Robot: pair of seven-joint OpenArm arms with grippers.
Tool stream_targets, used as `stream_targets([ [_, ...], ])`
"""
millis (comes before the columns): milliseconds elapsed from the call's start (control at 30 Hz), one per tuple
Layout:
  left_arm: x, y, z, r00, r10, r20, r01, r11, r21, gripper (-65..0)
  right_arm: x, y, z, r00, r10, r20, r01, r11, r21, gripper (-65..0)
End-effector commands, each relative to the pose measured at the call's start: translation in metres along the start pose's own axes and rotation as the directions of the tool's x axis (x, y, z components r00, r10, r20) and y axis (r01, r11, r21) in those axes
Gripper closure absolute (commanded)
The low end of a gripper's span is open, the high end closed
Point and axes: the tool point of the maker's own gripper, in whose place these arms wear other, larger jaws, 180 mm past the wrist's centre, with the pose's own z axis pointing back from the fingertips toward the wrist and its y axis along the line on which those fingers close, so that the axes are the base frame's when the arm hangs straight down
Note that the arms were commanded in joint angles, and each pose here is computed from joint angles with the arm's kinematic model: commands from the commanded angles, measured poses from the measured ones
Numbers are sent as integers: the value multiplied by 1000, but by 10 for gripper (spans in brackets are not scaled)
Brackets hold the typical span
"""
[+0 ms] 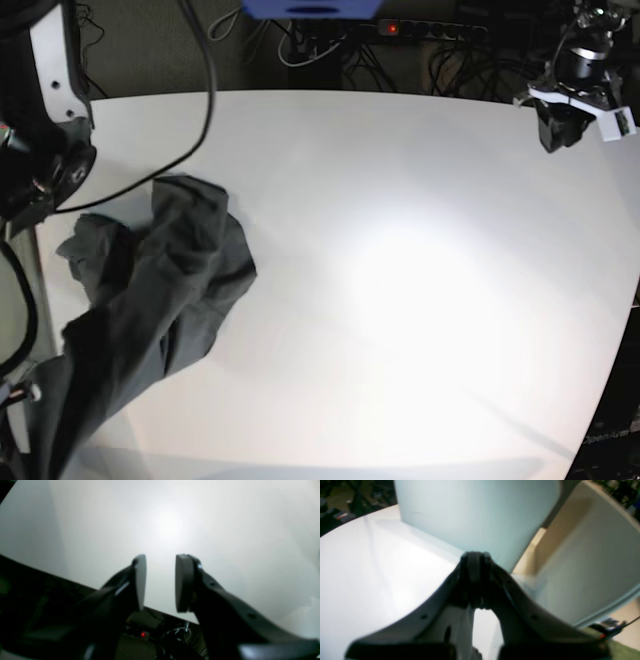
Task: Layout the t-shirt on the table in an organized manner, then fold the t-shirt properly
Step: 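Lift the t-shirt with the right gripper and swing it across the table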
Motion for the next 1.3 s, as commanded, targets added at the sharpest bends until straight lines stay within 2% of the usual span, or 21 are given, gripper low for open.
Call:
stream_targets([
  [0,10,-2,2,999,-10,34,10,1000,-9,-191,35,-6,6,993,40,110,-39,999,-14,0],
  [167,10,-2,2,999,-10,35,11,1000,-9,-191,71,-18,16,978,85,188,-76,996,-57,0],
  [333,11,-2,2,999,-10,36,11,1000,-10,-191,77,31,-13,976,112,189,-130,988,84,0],
  [467,11,-2,2,999,-10,36,11,1000,-10,-191,79,51,-23,975,95,200,-124,983,138,0],
  [600,9,-1,2,999,-10,32,11,1000,-8,-191,78,50,-30,979,82,187,-103,989,105,0],
  [800,10,-2,2,999,-10,35,10,1000,-8,-191,97,43,-28,971,92,221,-109,992,63,0],
  [867,10,-1,1,999,-9,35,10,1000,-8,-191,90,54,-34,975,92,202,-113,989,95,0],
  [1067,15,-4,-1,999,-8,51,8,1000,-13,-192,42,125,-59,992,98,85,-118,951,287,0],
  [1167,13,-2,-1,999,-11,46,11,1000,-9,-192,24,139,-62,997,67,48,-79,943,323,0],
  [1267,13,-2,-1,999,-9,46,10,1000,-10,-192,21,147,-63,997,69,41,-79,936,343,0],
])
